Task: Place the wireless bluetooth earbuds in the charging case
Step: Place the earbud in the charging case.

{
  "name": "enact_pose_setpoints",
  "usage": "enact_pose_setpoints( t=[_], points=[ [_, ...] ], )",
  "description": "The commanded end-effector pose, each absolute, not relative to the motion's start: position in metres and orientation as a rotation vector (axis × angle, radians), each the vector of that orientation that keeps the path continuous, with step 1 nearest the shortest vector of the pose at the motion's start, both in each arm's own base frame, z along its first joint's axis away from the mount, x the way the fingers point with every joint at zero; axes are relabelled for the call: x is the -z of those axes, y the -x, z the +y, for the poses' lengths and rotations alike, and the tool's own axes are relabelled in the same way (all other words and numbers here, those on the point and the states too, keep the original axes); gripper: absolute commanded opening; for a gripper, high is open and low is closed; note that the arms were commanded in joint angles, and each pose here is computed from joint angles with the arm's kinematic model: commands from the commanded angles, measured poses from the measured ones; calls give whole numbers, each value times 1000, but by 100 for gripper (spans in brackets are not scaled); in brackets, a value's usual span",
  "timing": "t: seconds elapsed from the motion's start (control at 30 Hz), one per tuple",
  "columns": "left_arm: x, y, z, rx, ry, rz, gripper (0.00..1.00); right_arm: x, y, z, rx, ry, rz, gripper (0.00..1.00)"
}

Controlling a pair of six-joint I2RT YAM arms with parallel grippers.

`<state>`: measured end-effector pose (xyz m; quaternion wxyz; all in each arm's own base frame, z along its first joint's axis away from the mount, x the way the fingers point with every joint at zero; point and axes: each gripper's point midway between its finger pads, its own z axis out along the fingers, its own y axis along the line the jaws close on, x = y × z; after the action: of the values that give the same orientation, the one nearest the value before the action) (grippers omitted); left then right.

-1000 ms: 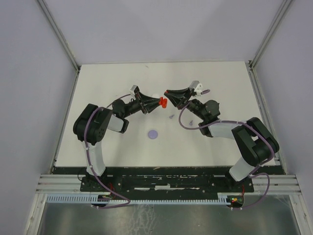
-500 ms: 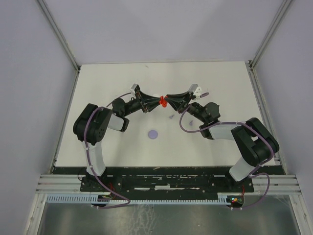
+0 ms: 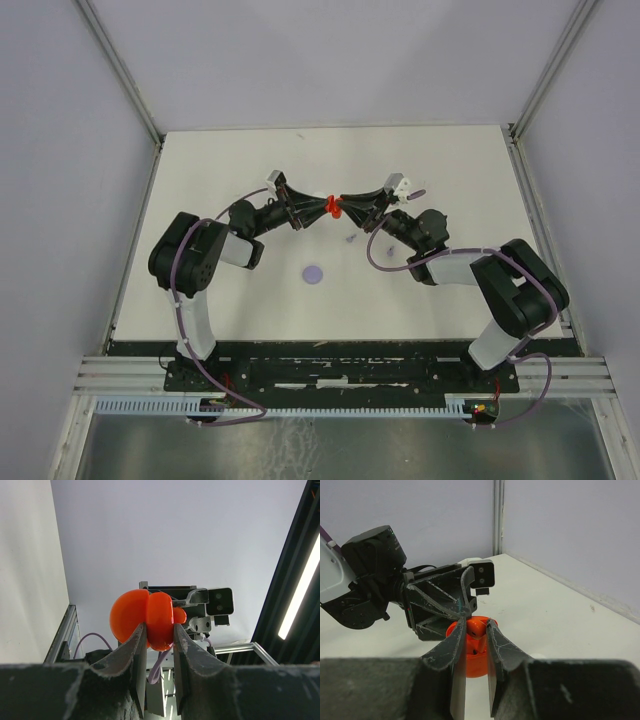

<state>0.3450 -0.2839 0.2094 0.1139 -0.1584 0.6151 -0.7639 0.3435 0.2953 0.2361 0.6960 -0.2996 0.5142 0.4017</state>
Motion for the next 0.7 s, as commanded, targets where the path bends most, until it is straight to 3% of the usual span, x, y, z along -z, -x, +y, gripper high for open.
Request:
enact_pose_setpoints(
  t=[0.0,0.67],
  points=[
    [-242,-334,-284,2257,299,1720,3,-240,-340,297,-903,690,1113,1],
    [-248,-335,-283,2255,289,1708,3,-232,-339,298,-913,698,1140,1]
  ],
)
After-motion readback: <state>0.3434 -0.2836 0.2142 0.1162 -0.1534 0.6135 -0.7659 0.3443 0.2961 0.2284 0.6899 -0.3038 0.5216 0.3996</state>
